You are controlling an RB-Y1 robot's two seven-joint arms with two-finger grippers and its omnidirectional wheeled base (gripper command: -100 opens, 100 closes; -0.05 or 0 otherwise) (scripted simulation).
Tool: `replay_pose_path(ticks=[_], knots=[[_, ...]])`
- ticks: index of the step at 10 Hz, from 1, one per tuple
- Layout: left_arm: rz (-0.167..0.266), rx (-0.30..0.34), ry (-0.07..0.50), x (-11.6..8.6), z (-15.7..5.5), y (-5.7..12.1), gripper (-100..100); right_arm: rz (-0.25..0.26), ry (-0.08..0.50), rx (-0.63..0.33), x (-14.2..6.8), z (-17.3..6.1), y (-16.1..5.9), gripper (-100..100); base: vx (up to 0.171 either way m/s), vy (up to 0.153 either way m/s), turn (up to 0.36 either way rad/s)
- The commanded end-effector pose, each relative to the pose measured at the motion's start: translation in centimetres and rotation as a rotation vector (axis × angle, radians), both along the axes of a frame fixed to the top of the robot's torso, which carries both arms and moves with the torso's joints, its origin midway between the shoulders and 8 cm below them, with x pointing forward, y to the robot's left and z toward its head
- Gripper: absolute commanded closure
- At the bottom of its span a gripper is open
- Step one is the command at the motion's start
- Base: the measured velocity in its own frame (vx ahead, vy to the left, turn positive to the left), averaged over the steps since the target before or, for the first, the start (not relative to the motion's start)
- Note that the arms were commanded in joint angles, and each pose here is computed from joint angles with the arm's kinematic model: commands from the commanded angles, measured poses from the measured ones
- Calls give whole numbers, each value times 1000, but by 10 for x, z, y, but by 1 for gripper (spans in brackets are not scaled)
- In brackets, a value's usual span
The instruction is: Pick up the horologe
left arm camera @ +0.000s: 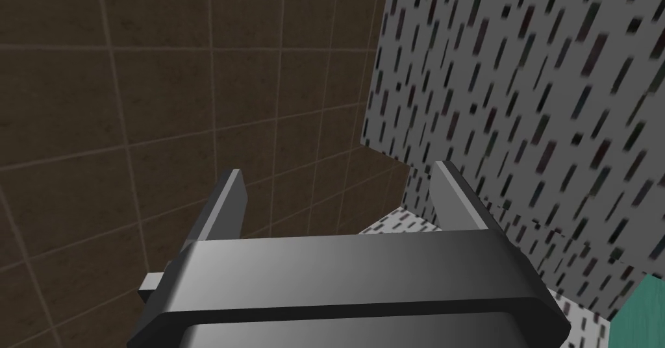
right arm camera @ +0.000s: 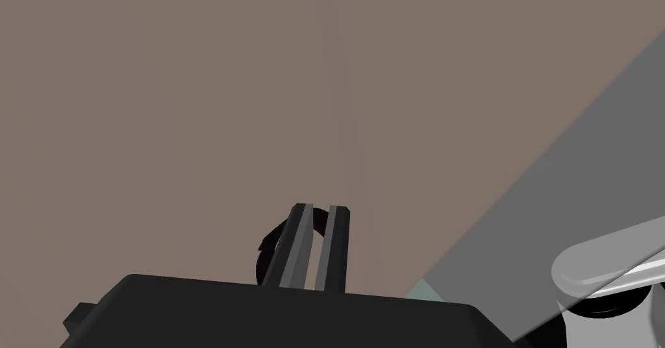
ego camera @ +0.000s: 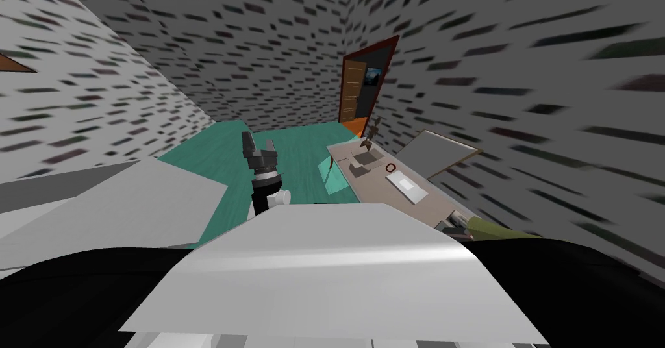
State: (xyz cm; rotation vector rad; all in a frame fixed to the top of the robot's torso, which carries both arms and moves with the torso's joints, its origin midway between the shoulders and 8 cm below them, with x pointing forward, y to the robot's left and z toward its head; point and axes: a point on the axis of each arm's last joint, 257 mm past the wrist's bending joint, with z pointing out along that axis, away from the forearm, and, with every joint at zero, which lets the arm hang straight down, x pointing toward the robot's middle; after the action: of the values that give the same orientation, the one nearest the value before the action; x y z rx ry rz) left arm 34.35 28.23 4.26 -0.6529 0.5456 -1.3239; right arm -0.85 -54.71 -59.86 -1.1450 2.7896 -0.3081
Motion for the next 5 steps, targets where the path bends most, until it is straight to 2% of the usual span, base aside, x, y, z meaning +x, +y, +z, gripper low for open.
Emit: replay_pose_path(ticks=[1, 3, 4, 5], knots=[[0, 0, 0, 0, 0, 0, 0, 5, 1, -2, -2, 9, -10, 100, 43, 59, -59], [0, 0, 0, 0, 0, 0, 0, 15, 3, -3, -5, 20, -22, 100, 46, 92, -65], [0, 0, 0, 0, 0, 0, 0, 13, 3, -5, -4, 17, -19, 100, 18, 42, -16], [0, 0, 0, 0, 0, 0, 0, 13, 3, -4, -4, 18, -19, 0, 3, 9, 1]])
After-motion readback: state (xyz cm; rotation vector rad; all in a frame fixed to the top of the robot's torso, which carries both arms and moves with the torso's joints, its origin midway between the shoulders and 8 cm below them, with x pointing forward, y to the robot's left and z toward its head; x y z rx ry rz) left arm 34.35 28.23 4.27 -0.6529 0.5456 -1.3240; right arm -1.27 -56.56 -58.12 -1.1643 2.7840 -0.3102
